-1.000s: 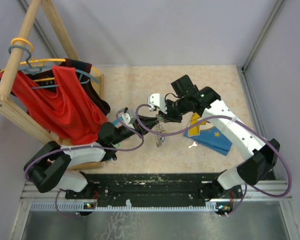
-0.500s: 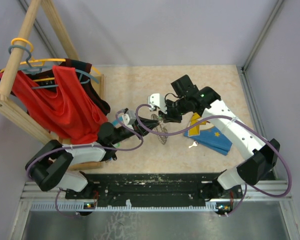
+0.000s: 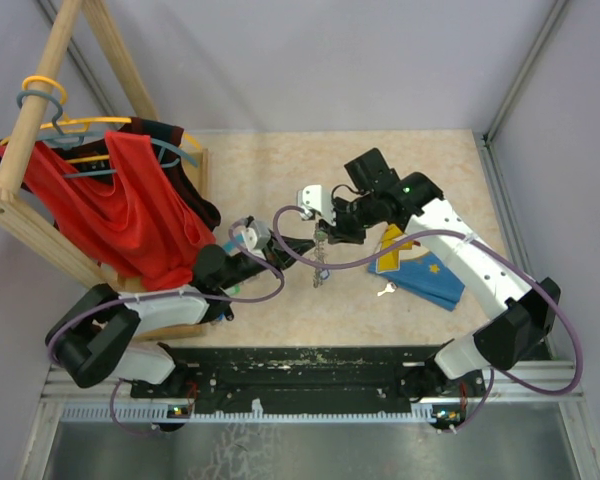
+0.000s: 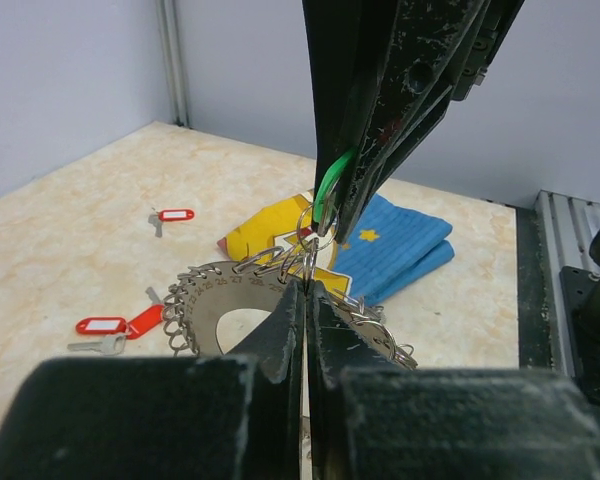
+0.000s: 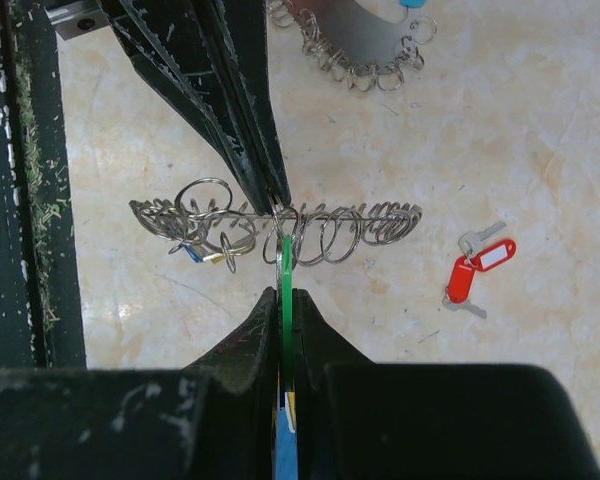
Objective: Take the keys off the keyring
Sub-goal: Remove the key from the keyring.
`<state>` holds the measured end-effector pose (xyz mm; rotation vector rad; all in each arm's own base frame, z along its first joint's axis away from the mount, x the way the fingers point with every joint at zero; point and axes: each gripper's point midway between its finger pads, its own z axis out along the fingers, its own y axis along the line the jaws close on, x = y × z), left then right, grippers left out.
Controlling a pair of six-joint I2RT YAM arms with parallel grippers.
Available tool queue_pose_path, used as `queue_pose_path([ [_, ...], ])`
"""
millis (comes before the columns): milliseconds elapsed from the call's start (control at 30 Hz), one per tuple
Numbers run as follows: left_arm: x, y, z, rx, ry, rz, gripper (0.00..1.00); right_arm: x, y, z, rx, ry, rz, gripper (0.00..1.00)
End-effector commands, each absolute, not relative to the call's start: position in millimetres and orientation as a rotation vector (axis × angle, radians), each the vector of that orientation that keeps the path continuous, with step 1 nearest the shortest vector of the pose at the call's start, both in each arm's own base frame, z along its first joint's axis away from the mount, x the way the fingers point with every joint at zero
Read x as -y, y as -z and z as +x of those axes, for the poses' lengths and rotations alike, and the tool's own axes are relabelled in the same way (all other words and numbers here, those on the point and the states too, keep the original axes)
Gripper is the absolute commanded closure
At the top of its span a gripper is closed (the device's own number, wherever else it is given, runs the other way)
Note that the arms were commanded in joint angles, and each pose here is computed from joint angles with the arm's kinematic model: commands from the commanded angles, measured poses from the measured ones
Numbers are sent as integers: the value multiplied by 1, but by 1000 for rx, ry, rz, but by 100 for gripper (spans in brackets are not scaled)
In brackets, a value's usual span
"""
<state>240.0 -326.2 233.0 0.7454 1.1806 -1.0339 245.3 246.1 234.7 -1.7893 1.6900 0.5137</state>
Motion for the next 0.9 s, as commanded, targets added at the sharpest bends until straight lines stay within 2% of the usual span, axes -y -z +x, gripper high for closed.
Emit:
queue_pose_path([
  [0, 316, -242, 245, -1151, 934, 744, 100, -248, -244, 254, -1644, -492, -1754, 100],
  [400, 308, -242, 261, -1159, 618, 746, 100, -251, -225, 259, -1582, -461, -1770, 100],
  [867, 313, -234, 263, -1184, 563, 766, 100, -257, -229, 264, -1549, -444, -1737, 100],
])
